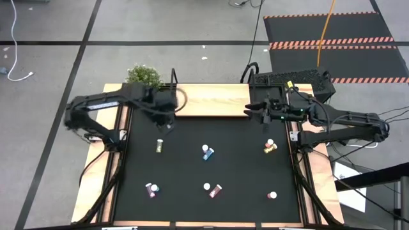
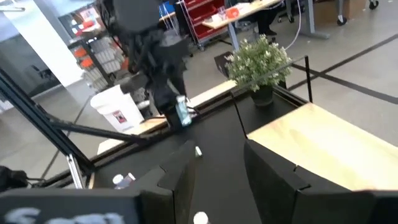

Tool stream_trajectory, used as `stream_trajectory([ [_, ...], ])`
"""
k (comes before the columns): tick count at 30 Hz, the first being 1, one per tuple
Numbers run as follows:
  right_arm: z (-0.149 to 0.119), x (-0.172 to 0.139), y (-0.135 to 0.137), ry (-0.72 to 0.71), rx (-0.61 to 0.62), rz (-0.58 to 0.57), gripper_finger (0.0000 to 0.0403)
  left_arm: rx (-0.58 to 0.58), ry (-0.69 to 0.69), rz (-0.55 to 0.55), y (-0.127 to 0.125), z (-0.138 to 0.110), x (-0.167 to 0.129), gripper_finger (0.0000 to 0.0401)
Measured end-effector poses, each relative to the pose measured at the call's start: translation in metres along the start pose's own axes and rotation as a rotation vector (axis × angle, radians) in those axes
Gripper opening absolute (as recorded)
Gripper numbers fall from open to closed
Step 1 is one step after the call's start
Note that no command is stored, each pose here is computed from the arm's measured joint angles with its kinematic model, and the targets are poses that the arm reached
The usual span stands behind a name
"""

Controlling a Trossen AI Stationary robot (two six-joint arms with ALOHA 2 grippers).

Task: Pick and place medicine bottles onto shelf by color
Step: Put the top left blue pill bottle on the shelf

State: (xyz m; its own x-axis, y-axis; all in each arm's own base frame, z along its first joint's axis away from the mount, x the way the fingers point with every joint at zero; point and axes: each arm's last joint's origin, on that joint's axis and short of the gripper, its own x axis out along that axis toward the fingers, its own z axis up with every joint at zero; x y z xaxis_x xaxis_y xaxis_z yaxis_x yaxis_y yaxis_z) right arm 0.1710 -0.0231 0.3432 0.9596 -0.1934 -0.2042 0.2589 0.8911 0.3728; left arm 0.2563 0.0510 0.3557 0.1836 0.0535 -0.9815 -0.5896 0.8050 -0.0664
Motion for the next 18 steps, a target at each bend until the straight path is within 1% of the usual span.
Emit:
stream_trajectory([
  [4, -0.003, -0.007, -0.002, 0.035, -0.013, -0.013, 0.013, 0.023, -0.002, 0.021, -0.001, 0.043, -0.004, 0.0122],
  [7, -0.006, -0.011, -0.003, 0.06, -0.03, -0.023, 0.013, 0.027, -0.044, 0.025, 0.001, 0.073, -0.011, 0.0122],
  [9, -0.008, -0.013, -0.004, 0.083, -0.037, -0.032, 0.013, 0.009, -0.088, 0.03, 0.005, 0.092, -0.014, 0.0122],
  [12, -0.011, -0.014, -0.006, 0.121, -0.07, -0.046, 0.013, -0.017, -0.147, 0.047, 0.018, 0.116, -0.017, 0.0122],
  [14, -0.013, -0.013, -0.006, 0.135, -0.087, -0.052, 0.013, -0.034, -0.167, 0.071, 0.03, 0.13, -0.014, 0.0122],
  [18, -0.013, -0.011, -0.007, 0.136, -0.095, -0.07, 0.013, -0.055, -0.147, 0.108, 0.059, 0.153, 0.007, 0.0122],
])
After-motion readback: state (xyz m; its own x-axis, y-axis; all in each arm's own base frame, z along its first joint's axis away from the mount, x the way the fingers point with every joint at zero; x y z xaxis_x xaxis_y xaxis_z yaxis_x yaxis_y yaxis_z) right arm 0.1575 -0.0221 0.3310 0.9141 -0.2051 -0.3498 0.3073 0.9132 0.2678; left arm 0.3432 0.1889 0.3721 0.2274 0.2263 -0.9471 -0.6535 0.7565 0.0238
